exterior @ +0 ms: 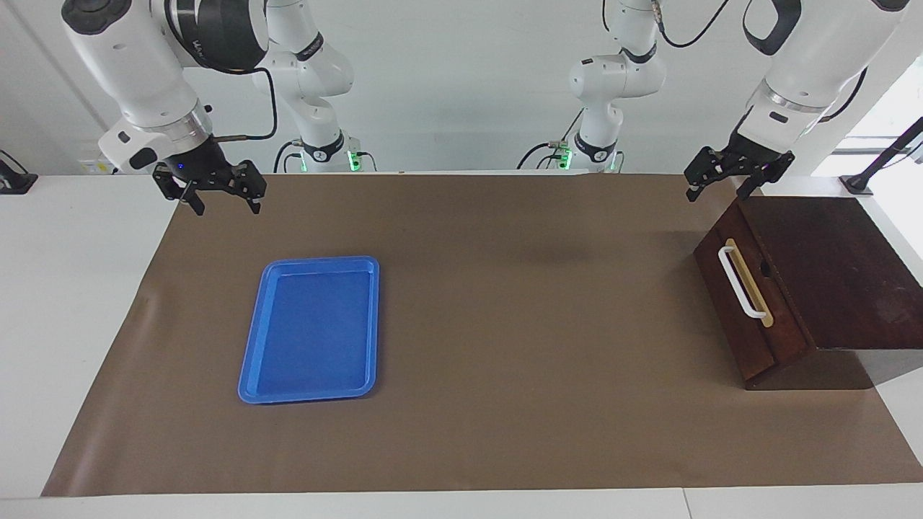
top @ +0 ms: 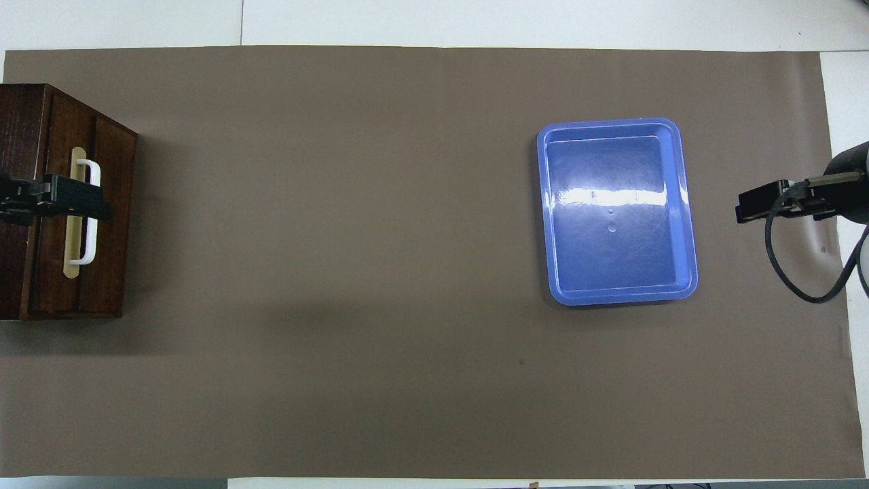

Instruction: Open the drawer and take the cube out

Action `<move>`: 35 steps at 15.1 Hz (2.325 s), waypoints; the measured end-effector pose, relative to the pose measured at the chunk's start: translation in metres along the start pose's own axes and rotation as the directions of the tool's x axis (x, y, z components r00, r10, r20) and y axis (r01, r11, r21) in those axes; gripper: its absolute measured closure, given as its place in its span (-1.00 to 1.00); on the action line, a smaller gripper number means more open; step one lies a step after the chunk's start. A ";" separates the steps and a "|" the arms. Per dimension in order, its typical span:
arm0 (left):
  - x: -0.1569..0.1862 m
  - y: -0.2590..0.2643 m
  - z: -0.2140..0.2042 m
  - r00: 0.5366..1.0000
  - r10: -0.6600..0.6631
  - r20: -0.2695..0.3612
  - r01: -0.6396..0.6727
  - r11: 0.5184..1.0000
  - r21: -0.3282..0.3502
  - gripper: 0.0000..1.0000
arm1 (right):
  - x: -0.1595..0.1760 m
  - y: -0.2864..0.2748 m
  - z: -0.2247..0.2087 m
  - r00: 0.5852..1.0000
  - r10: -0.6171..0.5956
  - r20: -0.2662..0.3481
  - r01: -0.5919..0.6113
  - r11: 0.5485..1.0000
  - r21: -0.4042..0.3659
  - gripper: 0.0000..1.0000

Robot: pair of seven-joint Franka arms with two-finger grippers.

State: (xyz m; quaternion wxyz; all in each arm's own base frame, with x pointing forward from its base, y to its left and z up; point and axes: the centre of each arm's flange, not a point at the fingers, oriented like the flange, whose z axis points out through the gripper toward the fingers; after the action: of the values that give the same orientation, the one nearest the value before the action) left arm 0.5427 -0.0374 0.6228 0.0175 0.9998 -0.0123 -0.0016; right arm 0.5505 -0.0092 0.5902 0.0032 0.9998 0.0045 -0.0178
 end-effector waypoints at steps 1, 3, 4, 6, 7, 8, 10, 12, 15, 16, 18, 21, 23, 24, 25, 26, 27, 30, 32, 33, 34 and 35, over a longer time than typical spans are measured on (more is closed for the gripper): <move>0.000 0.000 0.000 1.000 0.000 0.000 0.000 1.000 0.000 -1.00 | 0.000 0.000 0.000 1.000 0.000 0.000 0.000 1.000 0.000 -1.00; 0.000 0.000 0.000 1.000 0.000 0.000 0.000 1.000 0.000 -1.00 | 0.000 0.000 0.000 1.000 0.000 0.000 0.000 1.000 0.000 -1.00; 0.001 0.000 0.001 1.000 0.000 0.001 0.000 1.000 0.000 -1.00 | 0.000 0.000 0.000 1.000 0.000 0.000 0.000 1.000 0.000 -1.00; 0.001 0.000 0.002 1.000 0.000 0.003 0.000 1.000 0.000 -1.00 | 0.000 0.000 0.000 1.000 0.000 0.000 0.000 1.000 0.000 -1.00; 0.001 -0.001 0.003 1.000 -0.001 0.004 0.001 1.000 0.000 -1.00 | 0.000 0.000 0.000 1.000 0.000 0.000 0.000 1.000 0.000 -1.00; 0.001 -0.003 0.003 1.000 -0.005 0.005 0.005 1.000 0.001 -1.00 | 0.000 0.000 0.000 1.000 0.000 0.000 0.000 1.000 0.000 -1.00; 0.002 -0.008 0.003 1.000 -0.015 0.004 0.015 1.000 0.001 -1.00 | 0.000 0.000 0.000 1.000 0.000 0.000 0.000 1.000 0.000 -1.00; 0.005 -0.014 0.001 0.999 -0.040 -0.028 0.040 0.999 0.006 -1.00 | 0.000 0.000 0.000 1.000 0.000 0.000 0.000 1.000 0.000 -1.00; 0.016 -0.019 0.018 0.995 -0.030 -0.092 0.040 0.993 0.109 -1.00 | 0.000 -0.002 0.000 1.000 -0.023 0.000 0.023 1.000 0.002 -1.00; 0.019 -0.016 0.030 0.995 -0.012 -0.103 0.027 0.989 0.142 -1.00 | 0.000 -0.005 0.000 0.999 -0.035 0.000 0.035 0.999 0.003 -1.00; 0.025 -0.011 0.058 0.994 0.016 -0.106 0.004 0.983 0.186 -1.00 | 0.000 -0.013 0.000 0.999 -0.050 0.003 0.050 0.999 0.002 -1.00; 0.036 0.008 0.103 0.995 0.062 -0.074 -0.038 0.959 0.282 -1.00 | -0.002 -0.025 0.003 0.997 -0.072 0.017 0.072 0.997 0.002 -1.00; 0.045 0.035 0.130 0.995 0.069 -0.072 -0.042 0.945 0.325 -1.00 | -0.004 -0.038 0.008 0.994 -0.103 0.027 0.103 0.995 0.003 -1.00; 0.049 0.045 0.142 0.994 0.084 -0.067 -0.055 0.935 0.351 -1.00 | -0.006 -0.049 0.009 0.992 -0.124 0.031 0.124 0.992 0.003 -1.00; 0.052 0.051 0.153 0.993 0.097 -0.066 -0.066 0.927 0.369 -1.00 | -0.008 -0.061 0.010 0.989 -0.146 0.033 0.146 0.989 0.002 -1.00; 0.055 0.051 0.160 0.991 0.113 -0.067 -0.078 0.917 0.391 -1.00 | -0.010 -0.073 0.010 0.985 -0.169 0.034 0.169 0.986 0.001 -1.00; 0.058 0.047 0.166 0.989 0.129 -0.066 -0.090 0.904 0.418 -1.00 | -0.011 -0.082 0.011 0.981 -0.192 0.036 0.192 0.981 0.001 -1.00; 0.059 0.025 0.185 0.986 0.149 -0.078 -0.098 0.887 0.452 -1.00 | -0.013 -0.094 0.016 0.952 -0.305 0.028 0.304 0.952 0.039 -1.00; 0.059 0.005 0.196 0.986 0.139 -0.088 -0.085 0.890 0.448 -1.00 | -0.012 -0.099 0.018 0.919 -0.394 -0.014 0.394 0.916 0.075 -1.00; 0.059 -0.004 0.198 0.987 0.135 -0.092 -0.081 0.891 0.446 -1.00 | -0.011 -0.101 0.018 0.897 -0.440 -0.040 0.441 0.892 0.095 -1.00; 0.059 -0.012 0.200 0.987 0.131 -0.095 -0.075 0.893 0.444 -1.00 | -0.011 -0.103 0.018 0.870 -0.488 -0.067 0.492 0.864 0.109 -1.00; 0.059 -0.018 0.201 0.987 0.129 -0.100 -0.072 0.894 0.442 -1.00 | -0.011 -0.106 0.019 0.835 -0.543 -0.093 0.550 0.825 0.125 -1.00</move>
State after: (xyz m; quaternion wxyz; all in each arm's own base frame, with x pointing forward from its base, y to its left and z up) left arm 0.6017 -0.0280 0.4215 -0.2065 0.9742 -0.0628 0.0655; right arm 0.5379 0.0964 0.5706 -0.0755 0.9543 0.2892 0.0086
